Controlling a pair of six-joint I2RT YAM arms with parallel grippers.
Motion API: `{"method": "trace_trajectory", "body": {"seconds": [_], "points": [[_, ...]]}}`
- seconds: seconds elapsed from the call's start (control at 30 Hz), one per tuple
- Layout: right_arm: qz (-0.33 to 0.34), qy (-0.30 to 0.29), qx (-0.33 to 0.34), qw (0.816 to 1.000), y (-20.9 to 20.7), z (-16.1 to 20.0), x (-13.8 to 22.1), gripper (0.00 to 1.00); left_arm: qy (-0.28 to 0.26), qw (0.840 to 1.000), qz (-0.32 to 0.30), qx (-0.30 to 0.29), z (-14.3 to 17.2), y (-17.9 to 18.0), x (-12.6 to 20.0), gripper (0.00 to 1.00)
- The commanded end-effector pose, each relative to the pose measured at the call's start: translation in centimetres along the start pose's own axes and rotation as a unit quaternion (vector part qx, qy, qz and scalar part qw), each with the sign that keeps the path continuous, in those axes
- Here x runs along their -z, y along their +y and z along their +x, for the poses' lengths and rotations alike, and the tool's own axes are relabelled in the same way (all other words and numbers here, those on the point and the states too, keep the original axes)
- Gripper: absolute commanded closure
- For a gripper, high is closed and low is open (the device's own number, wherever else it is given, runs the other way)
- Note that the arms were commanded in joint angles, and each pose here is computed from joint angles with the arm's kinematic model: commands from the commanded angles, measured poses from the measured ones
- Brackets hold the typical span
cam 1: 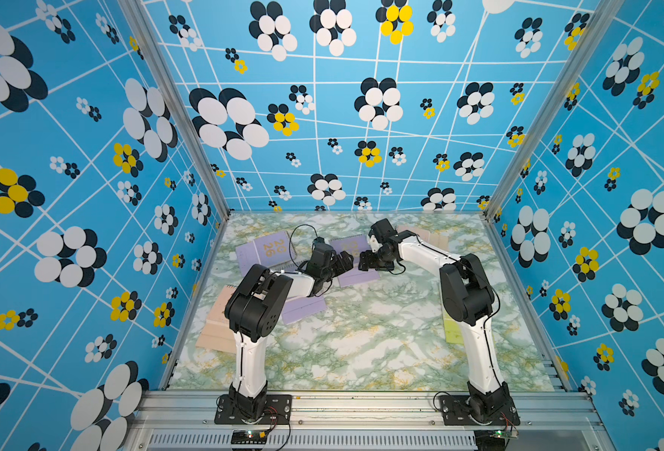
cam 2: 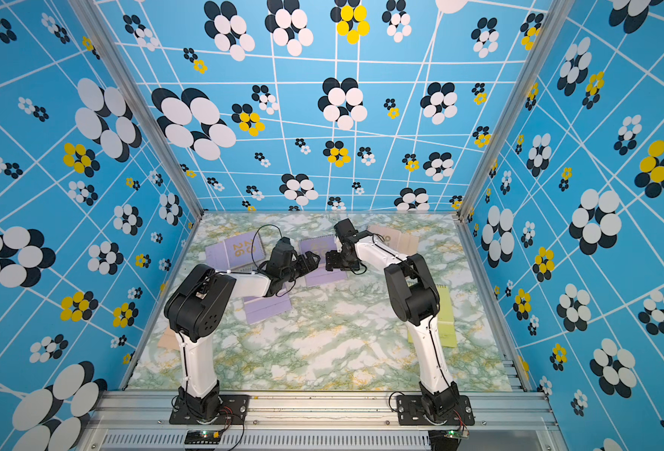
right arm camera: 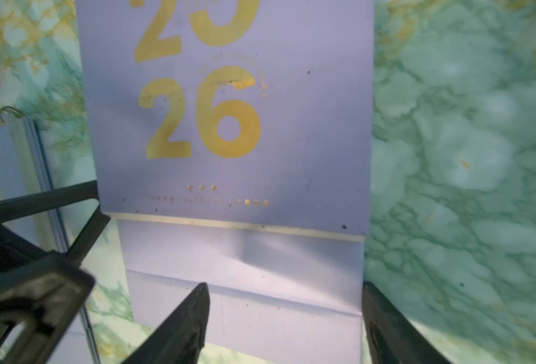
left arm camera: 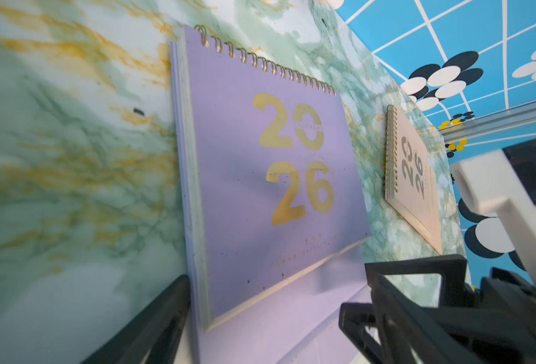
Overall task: Stack the calendars
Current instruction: Move the calendar to the center of the board.
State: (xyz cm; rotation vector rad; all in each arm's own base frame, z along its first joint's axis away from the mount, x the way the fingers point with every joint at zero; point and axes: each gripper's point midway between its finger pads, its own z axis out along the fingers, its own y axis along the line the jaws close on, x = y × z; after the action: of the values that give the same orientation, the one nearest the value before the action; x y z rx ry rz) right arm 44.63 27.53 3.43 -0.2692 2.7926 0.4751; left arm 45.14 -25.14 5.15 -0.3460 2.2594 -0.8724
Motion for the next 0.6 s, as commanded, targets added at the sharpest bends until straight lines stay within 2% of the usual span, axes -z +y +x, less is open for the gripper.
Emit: {"method": "trace_trajectory", "body": {"seconds": [0.0,0.2,0.27,0.4,0.57], "points": [[-0.029,0.025,0.001,0.999,2.6,2.7,-0.4,0.23,0.068,0.998,0.004,0.012,5.4,-0.1,0.9,0.09],[-0.023,0.024,-0.019,0.999,2.6,5.8,1.1,0.24,0.073,0.997,-0.006,-0.003,7.3,0.1,3.1,0.1],[-0.006,0.016,-0.027,0.999,1.8,6.3,1.8,0.24,0.074,0.997,-0.027,-0.008,7.5,1.0,3.8,0.09],[0.015,-0.005,-0.023,1.0,0.5,5.8,3.1,0.24,0.051,0.996,-0.063,-0.042,5.5,1.4,5.7,0.08],[0.023,-0.02,-0.026,0.999,-0.7,3.7,3.7,0.24,0.043,0.993,-0.076,-0.08,3.2,0.5,6.1,0.07]]}}
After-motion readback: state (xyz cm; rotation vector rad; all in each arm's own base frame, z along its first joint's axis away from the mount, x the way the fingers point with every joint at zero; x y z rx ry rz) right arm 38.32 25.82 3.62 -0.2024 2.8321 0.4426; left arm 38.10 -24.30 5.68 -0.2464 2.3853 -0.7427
